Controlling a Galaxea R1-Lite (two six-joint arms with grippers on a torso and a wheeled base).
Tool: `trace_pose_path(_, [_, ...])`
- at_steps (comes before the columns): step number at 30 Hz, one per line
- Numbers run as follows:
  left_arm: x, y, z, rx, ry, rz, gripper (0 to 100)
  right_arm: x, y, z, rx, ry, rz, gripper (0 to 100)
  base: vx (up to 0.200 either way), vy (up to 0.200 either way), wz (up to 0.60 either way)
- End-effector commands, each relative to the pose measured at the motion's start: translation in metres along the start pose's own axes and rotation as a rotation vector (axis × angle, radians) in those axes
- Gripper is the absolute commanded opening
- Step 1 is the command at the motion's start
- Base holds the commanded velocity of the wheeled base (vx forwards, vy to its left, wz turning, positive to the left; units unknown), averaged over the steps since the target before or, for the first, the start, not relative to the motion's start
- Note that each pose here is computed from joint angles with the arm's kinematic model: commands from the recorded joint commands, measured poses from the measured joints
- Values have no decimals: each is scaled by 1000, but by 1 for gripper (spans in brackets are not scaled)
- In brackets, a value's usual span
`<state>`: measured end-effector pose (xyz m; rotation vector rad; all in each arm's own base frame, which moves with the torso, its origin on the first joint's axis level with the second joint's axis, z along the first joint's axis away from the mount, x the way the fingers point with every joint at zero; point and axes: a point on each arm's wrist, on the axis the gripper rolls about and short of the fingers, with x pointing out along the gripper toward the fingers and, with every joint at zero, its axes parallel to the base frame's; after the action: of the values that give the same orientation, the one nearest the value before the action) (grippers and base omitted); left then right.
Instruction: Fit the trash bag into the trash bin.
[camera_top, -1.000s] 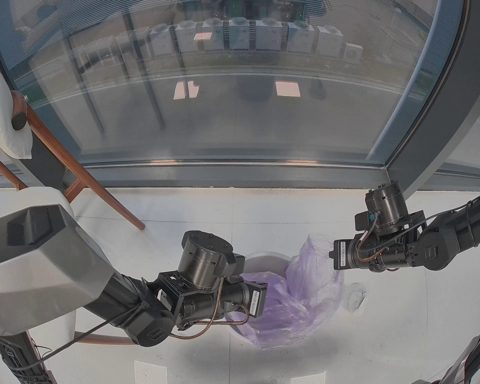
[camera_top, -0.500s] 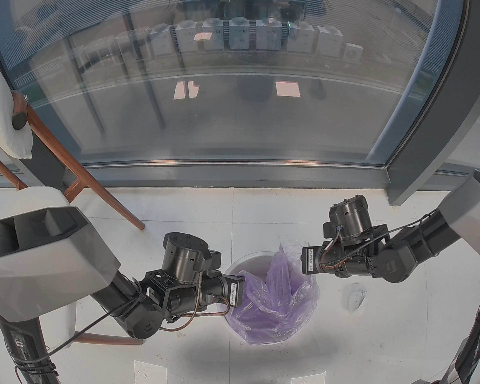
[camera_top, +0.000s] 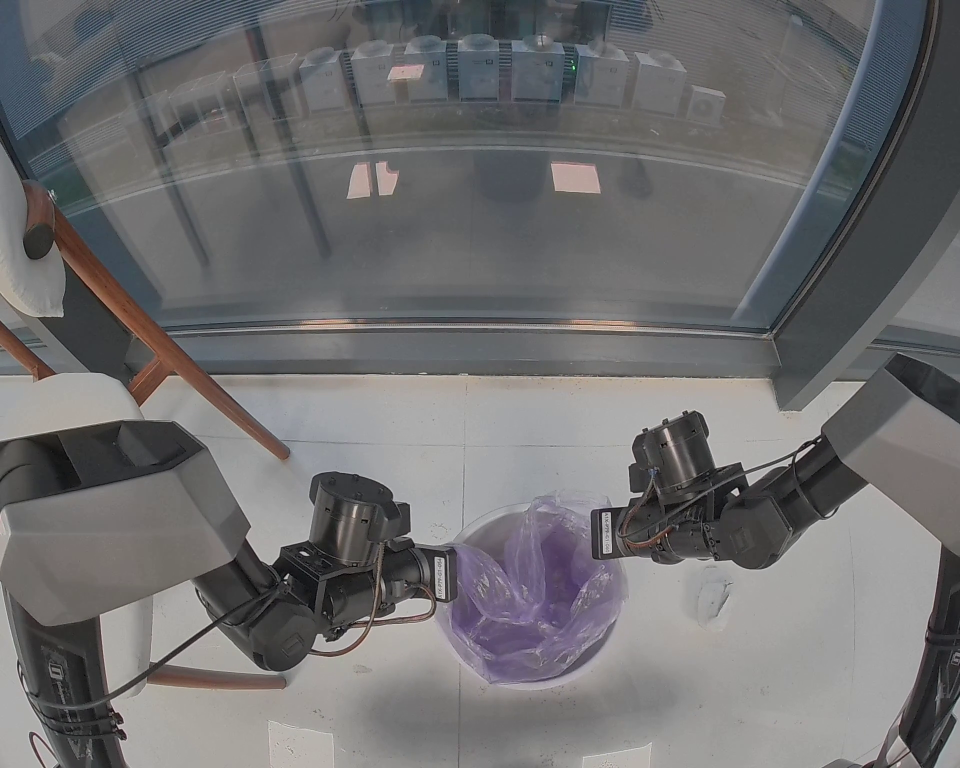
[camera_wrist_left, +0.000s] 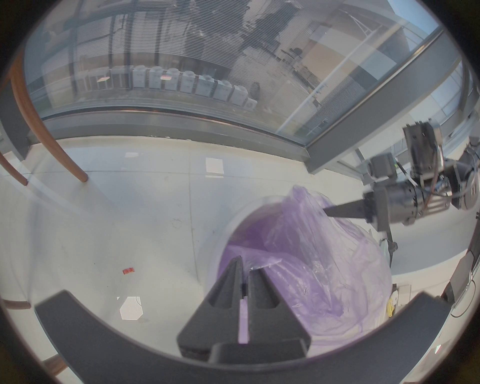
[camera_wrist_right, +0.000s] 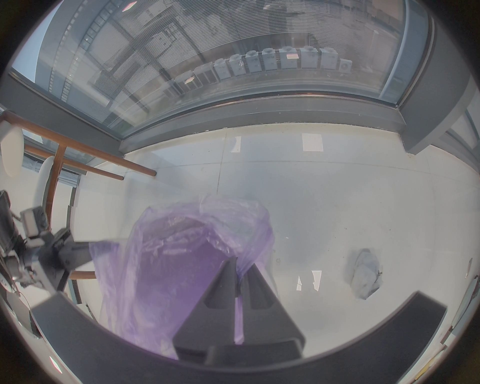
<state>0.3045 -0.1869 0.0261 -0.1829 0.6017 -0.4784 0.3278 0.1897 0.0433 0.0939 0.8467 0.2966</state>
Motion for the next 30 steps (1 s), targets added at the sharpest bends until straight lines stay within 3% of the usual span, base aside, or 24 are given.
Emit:
trace_pose_path(1, [-6,13,-5,-34,13,38,0,-17,-11,-8,7,19,-16,0,0,0,0])
trace_pose_path(6, [-20,17,-31,-79,92,75,0,-23,-25,-31,17,79,-44,0,0,0,0])
trace_pose_path(11, [-27,20,-39,-76,37,57,0,-19,-24,-49,0,87,-34,0,0,0,0])
trace_pose_path(16, [-23,27,-54,-74,54,84,0,-8,-27,-59,-1,103,-45,0,0,0,0])
trace_pose_path(24, [-31,41,-90,69,68,129,0,-9,-25,-67,-7,114,-47,0,0,0,0])
trace_pose_path(27, [-39,41,-90,71,26,117,0,-13,-25,-69,-10,117,-46,0,0,0,0])
trace_pose_path(30, [-43,43,-96,72,55,122,0,-16,-26,-76,-12,139,-53,0,0,0,0])
